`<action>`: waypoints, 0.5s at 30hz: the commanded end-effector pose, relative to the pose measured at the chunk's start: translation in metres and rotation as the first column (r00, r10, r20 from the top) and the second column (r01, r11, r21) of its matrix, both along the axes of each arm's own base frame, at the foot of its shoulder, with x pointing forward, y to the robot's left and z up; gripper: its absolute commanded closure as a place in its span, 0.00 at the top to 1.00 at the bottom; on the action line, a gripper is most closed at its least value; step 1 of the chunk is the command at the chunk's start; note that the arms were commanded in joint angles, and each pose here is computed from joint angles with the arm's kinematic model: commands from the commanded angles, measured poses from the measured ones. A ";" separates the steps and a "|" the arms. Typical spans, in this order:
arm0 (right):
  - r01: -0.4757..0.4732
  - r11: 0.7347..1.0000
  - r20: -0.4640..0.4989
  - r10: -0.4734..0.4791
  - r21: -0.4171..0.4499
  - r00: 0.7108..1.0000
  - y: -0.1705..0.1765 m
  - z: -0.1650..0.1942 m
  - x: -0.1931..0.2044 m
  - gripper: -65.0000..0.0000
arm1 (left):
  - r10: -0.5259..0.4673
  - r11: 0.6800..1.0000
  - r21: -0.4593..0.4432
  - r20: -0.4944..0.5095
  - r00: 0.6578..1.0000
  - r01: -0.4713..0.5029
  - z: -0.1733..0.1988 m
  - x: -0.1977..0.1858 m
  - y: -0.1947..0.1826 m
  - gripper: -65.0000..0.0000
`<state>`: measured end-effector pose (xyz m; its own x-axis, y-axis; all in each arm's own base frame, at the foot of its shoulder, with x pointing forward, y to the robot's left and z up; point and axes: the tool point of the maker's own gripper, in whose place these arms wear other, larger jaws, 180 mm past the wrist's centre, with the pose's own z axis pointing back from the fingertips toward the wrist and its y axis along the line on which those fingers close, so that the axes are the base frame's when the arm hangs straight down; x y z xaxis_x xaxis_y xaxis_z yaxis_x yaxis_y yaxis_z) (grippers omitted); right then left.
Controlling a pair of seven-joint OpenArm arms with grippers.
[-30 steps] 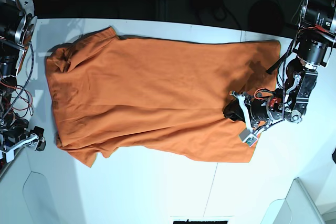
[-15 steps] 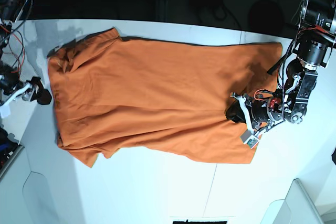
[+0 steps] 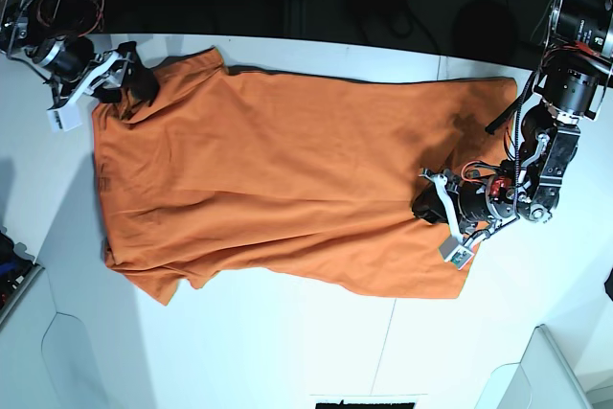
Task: Layout the t-shirt on the table in an organized manner, then fold the t-shirt properly
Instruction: 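Release with the right gripper and grasp the shirt's collar corner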
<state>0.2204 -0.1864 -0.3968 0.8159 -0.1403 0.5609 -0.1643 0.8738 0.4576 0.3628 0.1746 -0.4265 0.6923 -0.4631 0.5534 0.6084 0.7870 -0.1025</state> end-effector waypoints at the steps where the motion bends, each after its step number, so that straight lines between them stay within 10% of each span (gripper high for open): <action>1: -0.005 1.000 0.047 0.004 0.026 0.999 0.008 0.008 0.007 0.70 | -0.003 0.997 0.083 -0.043 0.999 0.007 -0.007 -0.007 0.017 0.31; 10: 0.007 1.000 0.082 -0.009 0.028 0.997 0.045 -0.002 0.016 0.66 | -0.008 0.996 0.085 -0.052 0.999 0.012 -0.008 -0.009 0.016 0.35; 15: 0.025 1.000 0.094 -0.024 -0.018 0.995 0.041 -0.006 0.019 0.17 | -0.002 0.998 0.062 -0.051 0.999 0.006 -0.007 -0.008 0.013 0.35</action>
